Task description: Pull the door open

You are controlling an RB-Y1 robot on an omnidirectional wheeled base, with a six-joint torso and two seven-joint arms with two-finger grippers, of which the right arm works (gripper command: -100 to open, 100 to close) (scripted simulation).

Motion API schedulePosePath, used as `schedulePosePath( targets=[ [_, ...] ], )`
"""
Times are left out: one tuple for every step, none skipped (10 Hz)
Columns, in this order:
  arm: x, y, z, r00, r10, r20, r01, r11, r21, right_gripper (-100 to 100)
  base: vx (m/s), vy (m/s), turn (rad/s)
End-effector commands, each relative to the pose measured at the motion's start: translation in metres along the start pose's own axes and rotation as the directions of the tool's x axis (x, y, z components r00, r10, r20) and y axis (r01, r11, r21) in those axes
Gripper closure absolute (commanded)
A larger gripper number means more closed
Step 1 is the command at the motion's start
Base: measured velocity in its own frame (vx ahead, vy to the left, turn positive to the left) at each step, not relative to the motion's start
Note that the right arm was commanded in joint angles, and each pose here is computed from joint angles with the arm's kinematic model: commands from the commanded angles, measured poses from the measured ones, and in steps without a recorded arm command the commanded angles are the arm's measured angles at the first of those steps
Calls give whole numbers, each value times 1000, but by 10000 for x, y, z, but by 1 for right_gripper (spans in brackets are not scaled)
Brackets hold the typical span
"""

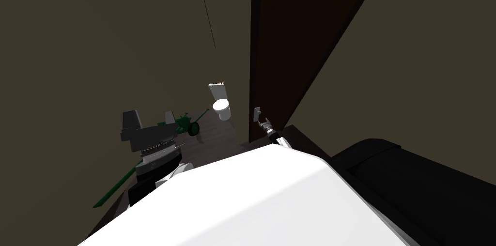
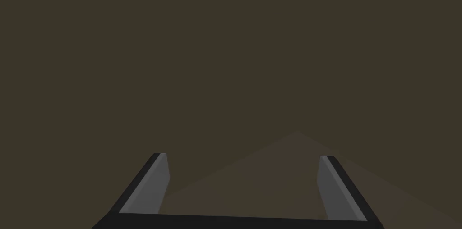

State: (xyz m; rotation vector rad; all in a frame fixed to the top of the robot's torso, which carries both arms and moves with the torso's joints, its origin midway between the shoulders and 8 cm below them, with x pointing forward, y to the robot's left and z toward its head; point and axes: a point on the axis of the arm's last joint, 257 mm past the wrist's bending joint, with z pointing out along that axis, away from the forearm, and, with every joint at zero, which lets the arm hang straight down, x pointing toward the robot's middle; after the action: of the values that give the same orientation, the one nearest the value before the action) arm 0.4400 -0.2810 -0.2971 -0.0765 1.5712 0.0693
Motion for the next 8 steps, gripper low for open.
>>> schedulePosePath(
  targets=[
    [1,-196,-3,1000,-3,0,3,999,34,-100,34,25,174],
    [1,-315,-5,1000,-2,0,2,998,55,-100,46,16,233],
    [1,-431,-8,1000,-1,1,1,997,76,-100,59,4,186],
    [0,-543,-13,1000,1,3,-2,995,97,-100,65,2,196],
    [-2,-648,-20,1000,4,4,-5,993,117,-100,69,-1,226],
    [-4,-749,-28,1000,8,6,-9,991,137,-100,68,-11,210],
    [-5,-838,-37,1000,12,9,-13,988,155,-100,61,-9,155],
    [-6,-994,-55,1000,21,13,-23,982,188,-100,81,-13,243]
  ],
)
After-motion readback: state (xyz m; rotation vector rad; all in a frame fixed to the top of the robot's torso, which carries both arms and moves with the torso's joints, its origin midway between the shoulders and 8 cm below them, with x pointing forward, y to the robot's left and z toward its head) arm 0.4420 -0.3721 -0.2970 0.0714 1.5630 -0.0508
